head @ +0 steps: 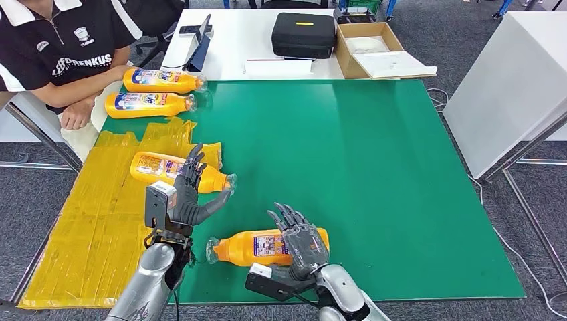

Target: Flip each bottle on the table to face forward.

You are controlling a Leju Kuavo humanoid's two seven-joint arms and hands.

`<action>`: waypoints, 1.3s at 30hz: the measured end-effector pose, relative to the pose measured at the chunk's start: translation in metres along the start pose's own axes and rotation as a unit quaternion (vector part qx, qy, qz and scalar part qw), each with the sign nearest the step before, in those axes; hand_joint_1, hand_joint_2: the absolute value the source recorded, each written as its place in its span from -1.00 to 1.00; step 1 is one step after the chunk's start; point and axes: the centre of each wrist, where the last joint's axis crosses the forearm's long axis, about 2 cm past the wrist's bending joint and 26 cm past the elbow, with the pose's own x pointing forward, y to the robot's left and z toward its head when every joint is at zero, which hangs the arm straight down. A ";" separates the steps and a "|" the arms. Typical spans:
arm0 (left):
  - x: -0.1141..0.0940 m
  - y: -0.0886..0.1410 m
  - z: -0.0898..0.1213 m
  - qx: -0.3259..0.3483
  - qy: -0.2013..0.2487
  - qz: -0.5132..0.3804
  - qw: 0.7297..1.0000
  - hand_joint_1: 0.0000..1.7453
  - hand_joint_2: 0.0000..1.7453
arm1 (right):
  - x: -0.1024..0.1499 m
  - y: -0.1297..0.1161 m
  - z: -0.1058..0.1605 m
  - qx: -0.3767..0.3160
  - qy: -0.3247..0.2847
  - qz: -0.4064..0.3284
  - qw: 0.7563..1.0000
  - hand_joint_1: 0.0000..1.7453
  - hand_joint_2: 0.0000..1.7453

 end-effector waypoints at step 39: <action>-0.008 0.014 0.016 0.067 0.012 0.013 0.998 -1.00 1.00 | -0.105 -0.018 -0.012 0.116 0.092 0.083 0.985 0.98 1.00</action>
